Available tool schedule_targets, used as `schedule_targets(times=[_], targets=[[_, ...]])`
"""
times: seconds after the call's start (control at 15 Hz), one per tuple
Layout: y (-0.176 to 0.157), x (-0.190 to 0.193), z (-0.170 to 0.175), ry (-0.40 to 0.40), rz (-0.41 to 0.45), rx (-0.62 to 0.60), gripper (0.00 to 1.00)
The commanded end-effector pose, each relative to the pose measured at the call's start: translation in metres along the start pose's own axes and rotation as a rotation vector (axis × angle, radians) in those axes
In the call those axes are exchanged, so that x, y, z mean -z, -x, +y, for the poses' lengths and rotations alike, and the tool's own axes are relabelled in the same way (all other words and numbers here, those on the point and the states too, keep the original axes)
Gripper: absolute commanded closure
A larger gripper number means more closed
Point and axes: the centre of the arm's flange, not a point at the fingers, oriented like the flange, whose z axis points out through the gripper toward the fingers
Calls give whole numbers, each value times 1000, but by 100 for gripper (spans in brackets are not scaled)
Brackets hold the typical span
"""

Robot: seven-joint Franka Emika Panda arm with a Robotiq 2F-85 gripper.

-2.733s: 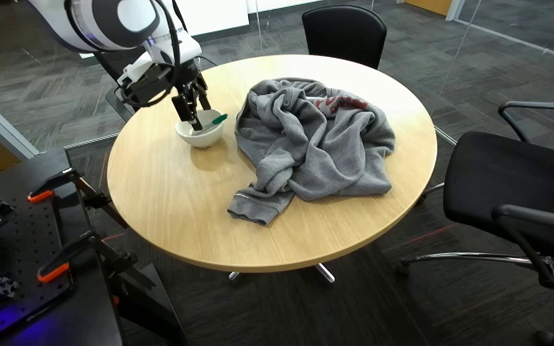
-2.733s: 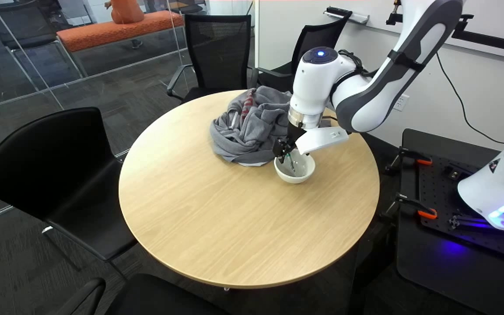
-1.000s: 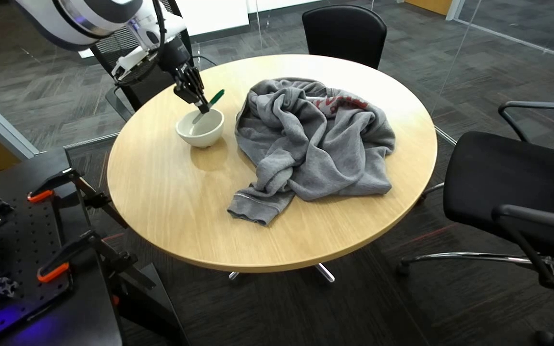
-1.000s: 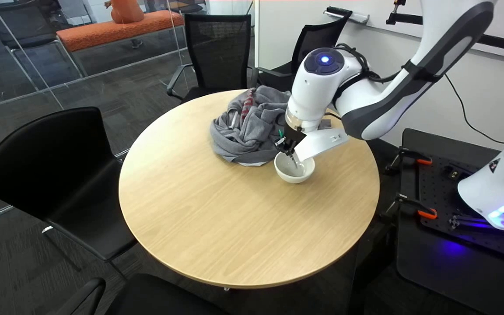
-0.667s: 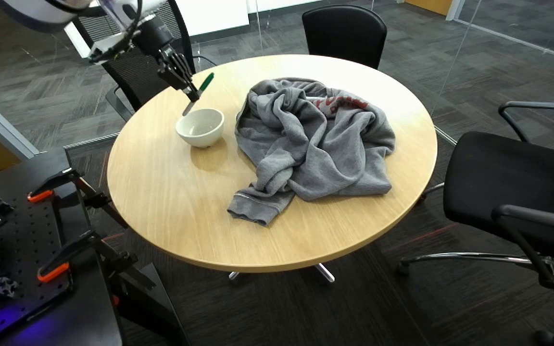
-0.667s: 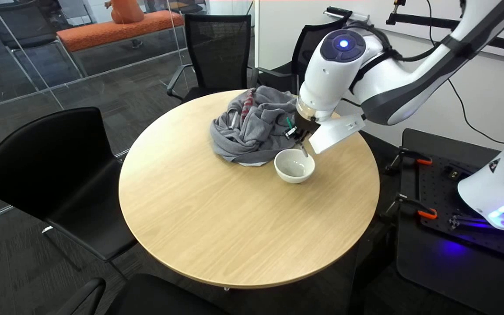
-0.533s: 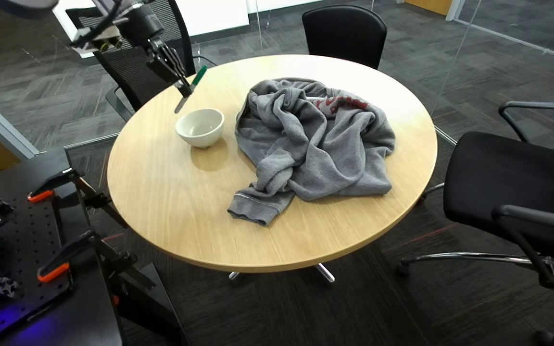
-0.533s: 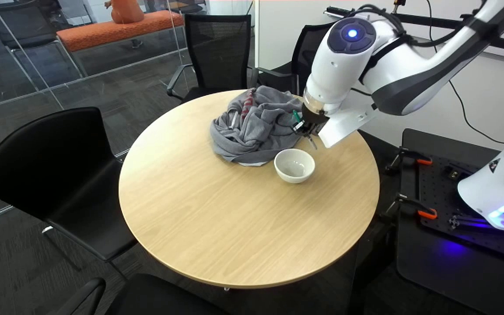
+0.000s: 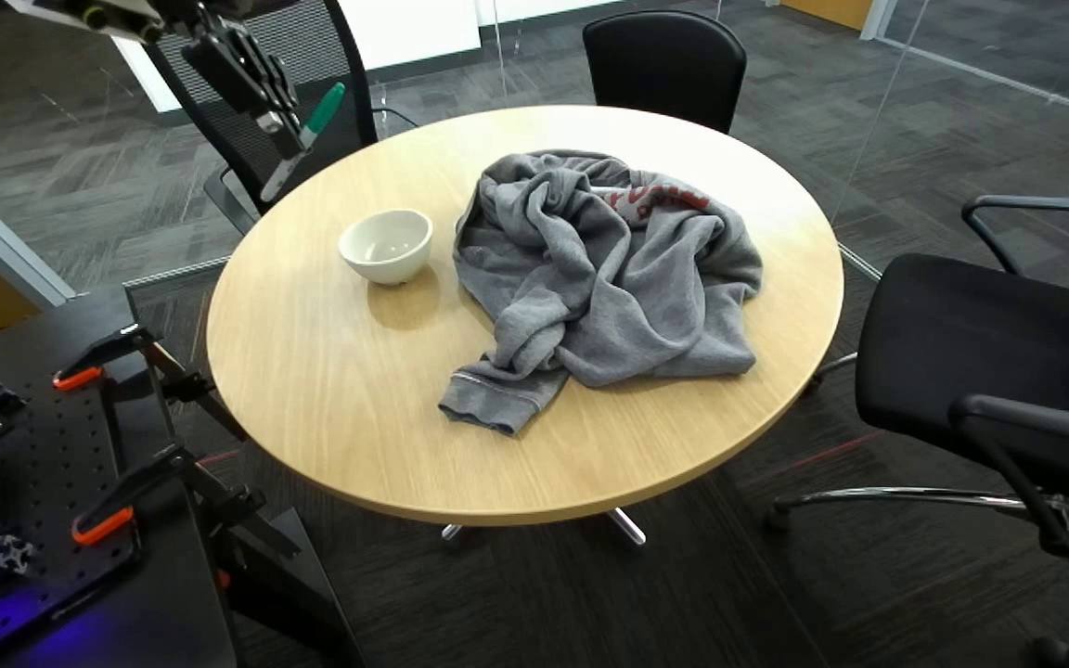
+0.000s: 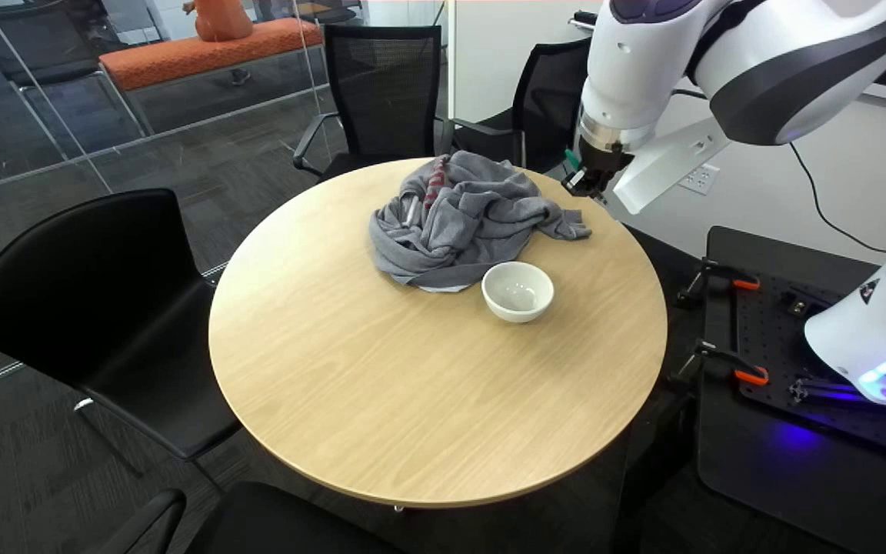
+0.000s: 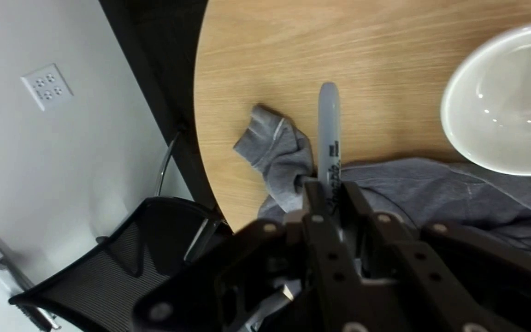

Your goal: Move the mug with the marker to the left

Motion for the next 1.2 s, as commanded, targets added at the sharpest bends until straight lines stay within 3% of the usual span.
schedule_targets(times=[0.0, 0.67, 1.13], targets=[[-6, -6, 23, 32, -72, 51, 97], [-27, -102, 33, -253, -243, 201, 97], [-21, -155, 9, -301, -391, 215, 97]])
